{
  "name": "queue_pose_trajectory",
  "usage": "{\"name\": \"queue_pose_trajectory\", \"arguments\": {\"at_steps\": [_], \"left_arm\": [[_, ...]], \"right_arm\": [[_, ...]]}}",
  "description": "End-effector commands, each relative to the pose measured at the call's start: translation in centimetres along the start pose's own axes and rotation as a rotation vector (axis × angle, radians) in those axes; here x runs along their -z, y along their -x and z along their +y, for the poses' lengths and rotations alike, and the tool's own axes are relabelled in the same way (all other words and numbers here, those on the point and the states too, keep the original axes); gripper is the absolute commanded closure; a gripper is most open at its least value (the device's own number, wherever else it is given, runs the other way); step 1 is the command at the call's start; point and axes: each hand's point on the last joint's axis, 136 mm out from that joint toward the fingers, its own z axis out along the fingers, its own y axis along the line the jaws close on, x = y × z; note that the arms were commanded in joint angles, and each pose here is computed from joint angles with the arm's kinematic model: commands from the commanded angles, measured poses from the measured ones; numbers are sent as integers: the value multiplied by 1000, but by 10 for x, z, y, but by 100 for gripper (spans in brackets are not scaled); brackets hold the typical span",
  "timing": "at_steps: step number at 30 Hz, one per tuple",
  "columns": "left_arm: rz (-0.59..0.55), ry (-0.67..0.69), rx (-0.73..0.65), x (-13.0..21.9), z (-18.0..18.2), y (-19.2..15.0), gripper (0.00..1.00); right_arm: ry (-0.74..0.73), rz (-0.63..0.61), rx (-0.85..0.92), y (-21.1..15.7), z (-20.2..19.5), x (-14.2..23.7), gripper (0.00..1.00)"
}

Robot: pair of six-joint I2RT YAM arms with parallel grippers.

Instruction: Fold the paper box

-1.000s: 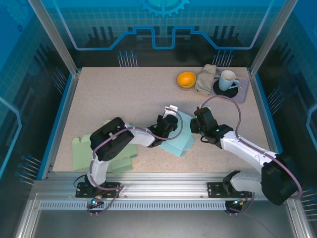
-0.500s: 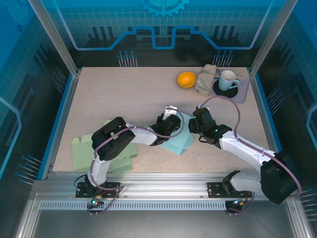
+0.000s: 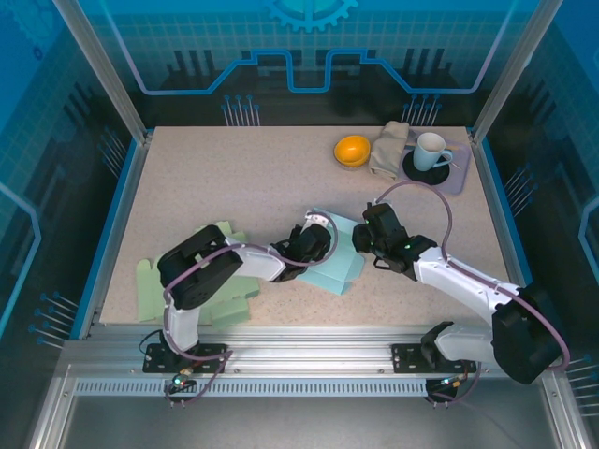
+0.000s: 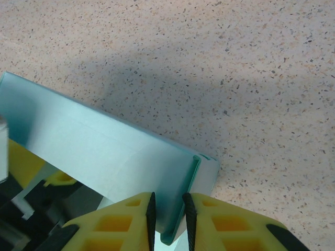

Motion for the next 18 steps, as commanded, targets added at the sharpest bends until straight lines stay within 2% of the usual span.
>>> {"name": "queue_pose_trajectory", "arguments": {"at_steps": [1, 13, 18], "left_arm": [[-13, -83, 1, 14, -4, 6, 42], [-29, -210, 68, 58, 17, 8, 40], [-22, -199, 105, 76, 35, 3, 40]], "right_arm": [[-41, 134, 36, -35, -9, -6, 76], [-50, 131, 57, -31, -7, -9, 76], [-55, 141, 79, -29, -6, -11, 75]]}}
